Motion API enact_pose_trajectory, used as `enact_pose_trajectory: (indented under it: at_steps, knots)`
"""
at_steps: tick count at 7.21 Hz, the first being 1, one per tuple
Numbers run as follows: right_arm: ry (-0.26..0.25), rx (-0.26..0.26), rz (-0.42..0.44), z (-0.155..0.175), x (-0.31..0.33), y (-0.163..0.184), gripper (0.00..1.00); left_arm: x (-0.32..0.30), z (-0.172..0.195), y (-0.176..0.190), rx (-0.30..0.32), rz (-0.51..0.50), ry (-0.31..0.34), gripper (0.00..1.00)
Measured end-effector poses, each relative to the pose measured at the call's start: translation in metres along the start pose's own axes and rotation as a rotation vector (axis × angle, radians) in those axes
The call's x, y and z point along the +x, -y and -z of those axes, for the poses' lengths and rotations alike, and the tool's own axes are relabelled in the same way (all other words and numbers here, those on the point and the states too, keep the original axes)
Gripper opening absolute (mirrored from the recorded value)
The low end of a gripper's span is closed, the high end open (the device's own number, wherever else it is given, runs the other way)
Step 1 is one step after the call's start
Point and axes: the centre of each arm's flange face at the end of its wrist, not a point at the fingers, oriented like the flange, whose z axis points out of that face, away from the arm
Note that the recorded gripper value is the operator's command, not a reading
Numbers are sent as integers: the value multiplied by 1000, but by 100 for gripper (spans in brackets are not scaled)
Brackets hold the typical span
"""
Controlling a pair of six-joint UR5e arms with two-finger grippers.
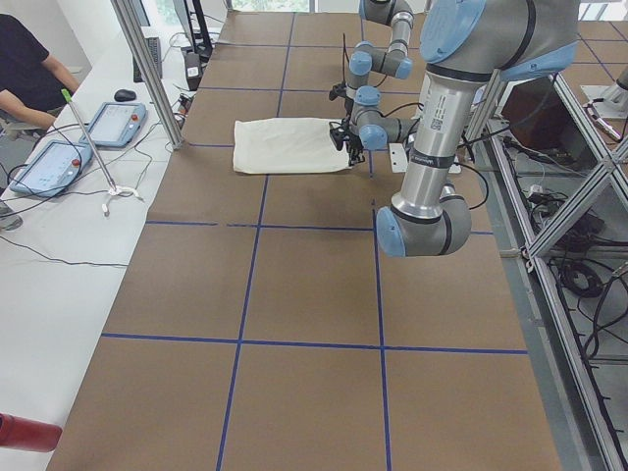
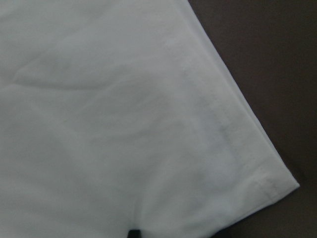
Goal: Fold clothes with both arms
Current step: 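Pull the folded shirt toward the robot with both grippers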
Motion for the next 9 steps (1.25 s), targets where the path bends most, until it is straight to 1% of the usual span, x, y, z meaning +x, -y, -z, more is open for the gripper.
enact_pose_trajectory:
  at_steps: [6,8,9]
  knots:
    - [35,-7,0,17,-12,-1,0,0,0,0,0,0,-1,0]
    - [65,-16,1,34,-9,-3,0,1,6,-5,-2,-4,-11,0]
    - [86,-31,12,48,-5,-9,0,1,14,-17,-19,-16,-25,0]
